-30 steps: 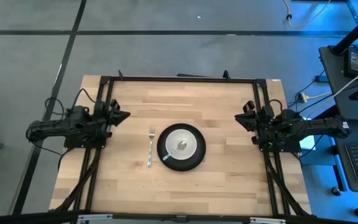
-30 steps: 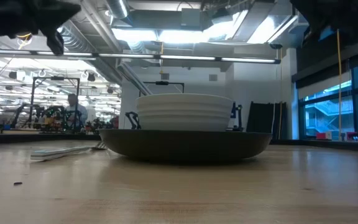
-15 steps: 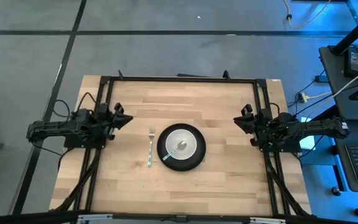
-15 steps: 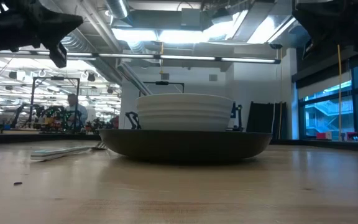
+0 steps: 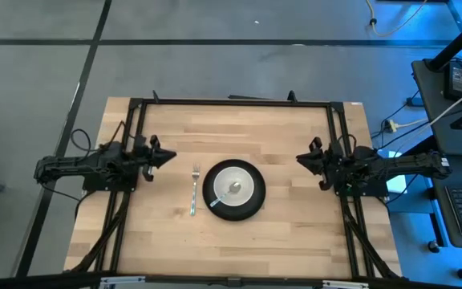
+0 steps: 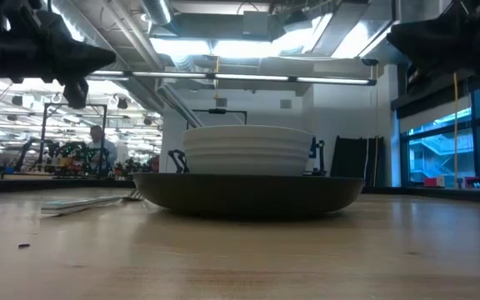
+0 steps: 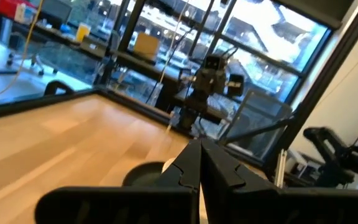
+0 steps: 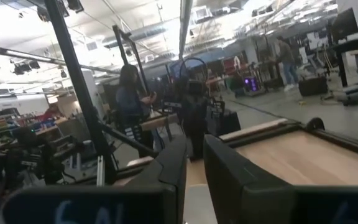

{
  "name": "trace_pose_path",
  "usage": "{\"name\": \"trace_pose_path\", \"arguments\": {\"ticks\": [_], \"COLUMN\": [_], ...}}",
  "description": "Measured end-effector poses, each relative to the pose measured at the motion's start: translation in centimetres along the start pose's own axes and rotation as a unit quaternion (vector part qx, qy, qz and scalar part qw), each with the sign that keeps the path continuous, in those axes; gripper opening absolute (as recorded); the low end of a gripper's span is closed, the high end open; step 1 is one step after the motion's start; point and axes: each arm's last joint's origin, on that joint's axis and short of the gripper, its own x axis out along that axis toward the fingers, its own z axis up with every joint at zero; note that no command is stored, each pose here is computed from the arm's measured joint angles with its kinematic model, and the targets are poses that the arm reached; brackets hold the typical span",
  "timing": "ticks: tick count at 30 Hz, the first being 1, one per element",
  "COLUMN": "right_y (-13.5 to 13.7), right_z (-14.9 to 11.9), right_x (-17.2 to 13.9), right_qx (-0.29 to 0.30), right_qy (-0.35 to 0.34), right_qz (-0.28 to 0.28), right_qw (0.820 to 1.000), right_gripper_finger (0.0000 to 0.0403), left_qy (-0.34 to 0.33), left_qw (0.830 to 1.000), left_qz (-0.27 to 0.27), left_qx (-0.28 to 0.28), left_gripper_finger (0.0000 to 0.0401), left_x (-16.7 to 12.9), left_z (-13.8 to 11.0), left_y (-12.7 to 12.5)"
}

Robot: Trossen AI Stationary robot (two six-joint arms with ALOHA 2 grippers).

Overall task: Set table place
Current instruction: Return to Home Position

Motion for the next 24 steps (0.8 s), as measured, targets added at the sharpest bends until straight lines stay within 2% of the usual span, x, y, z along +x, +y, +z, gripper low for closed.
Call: {"name": "trace_pose_path", "arguments": {"ticks": [5, 11, 15, 24], "right_y": [-0.1, -0.2, -0.3, -0.3], "right_z": [-0.4, -1.4, -1.3, -1.4], "right_x": [0.0, -0.1, -0.1, -0.1], "right_qx": [0.012, 0.029, 0.036, 0.034], "right_qy": [0.019, 0.078, 0.073, 0.075], "right_qz": [-0.004, 0.012, -0.005, -0.006], "right_qw": [1.0, 0.996, 0.997, 0.997], "right_gripper_finger": [0.0058, 0.0058, 0.0058, 0.0058], "left_qy": [0.014, 0.019, 0.019, 0.019], "left_qw": [1.0, 1.0, 1.0, 1.0], "left_qz": [0.007, 0.008, 0.007, 0.007], "left_qx": [-0.007, -0.011, -0.012, -0.011], "left_gripper_finger": [0.0, 0.0, 0.0, 0.0], "left_x": [0.0, 0.0, 0.0, 0.0], "left_z": [-0.3, -0.4, -0.4, -0.4], "left_y": [0.1, 0.2, 0.2, 0.2]}}
